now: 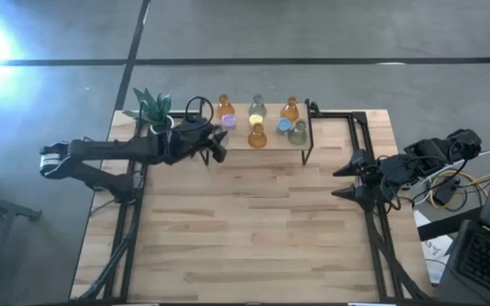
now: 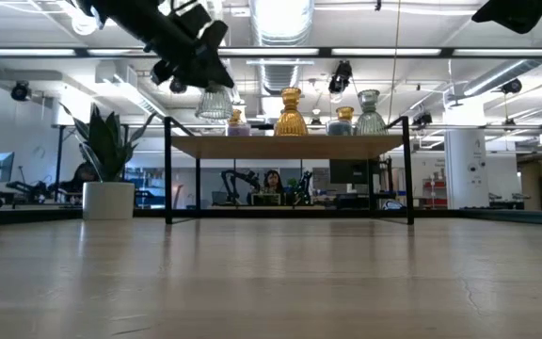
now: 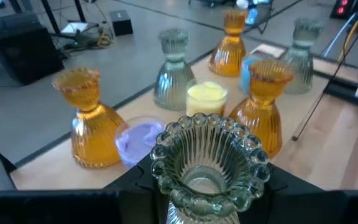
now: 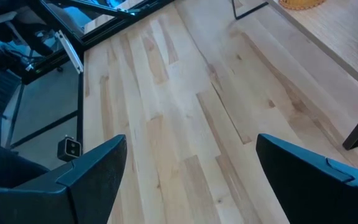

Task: Pick & Place candle stick holders
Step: Put the green glass candle holder on the shelf, then return to Home Position

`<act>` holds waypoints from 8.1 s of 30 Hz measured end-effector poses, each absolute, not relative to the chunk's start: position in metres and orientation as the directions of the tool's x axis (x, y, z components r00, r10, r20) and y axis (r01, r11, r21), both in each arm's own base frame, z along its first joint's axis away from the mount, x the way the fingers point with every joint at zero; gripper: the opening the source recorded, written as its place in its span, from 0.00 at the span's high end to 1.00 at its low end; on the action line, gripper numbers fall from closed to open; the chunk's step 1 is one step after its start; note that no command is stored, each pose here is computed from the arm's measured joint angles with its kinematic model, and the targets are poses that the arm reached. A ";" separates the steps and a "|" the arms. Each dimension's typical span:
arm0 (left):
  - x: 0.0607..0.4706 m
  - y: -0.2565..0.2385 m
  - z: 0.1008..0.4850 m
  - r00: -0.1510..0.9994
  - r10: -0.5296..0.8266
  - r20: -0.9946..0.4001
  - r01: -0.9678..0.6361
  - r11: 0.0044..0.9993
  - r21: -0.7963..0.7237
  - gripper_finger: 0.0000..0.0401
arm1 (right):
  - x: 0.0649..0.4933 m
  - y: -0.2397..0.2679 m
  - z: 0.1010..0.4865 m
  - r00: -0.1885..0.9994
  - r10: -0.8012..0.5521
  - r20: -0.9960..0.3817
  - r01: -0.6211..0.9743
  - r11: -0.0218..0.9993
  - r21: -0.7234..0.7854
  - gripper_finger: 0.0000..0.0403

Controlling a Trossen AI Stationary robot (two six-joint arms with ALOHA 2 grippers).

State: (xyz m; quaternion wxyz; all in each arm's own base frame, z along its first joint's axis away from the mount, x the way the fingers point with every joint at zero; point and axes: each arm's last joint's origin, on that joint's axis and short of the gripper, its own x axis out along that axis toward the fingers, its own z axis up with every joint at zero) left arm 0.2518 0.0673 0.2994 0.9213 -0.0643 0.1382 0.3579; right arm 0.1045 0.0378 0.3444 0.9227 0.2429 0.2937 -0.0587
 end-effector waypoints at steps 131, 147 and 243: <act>0.102 0.018 0.353 0.991 -0.115 0.061 0.113 0.993 0.031 0.19 | 0.104 0.038 0.344 0.821 0.035 -0.570 0.251 0.875 0.414 0.13; 0.074 -0.001 0.241 0.960 -0.242 0.140 0.196 0.941 0.277 0.19 | 0.104 0.038 0.344 0.821 0.035 -0.570 0.251 0.875 0.414 0.12; 0.099 0.000 0.167 0.999 0.052 0.014 -0.051 0.995 -0.080 0.19 | 0.117 0.017 0.228 0.991 0.101 0.086 -0.092 0.991 -0.102 0.11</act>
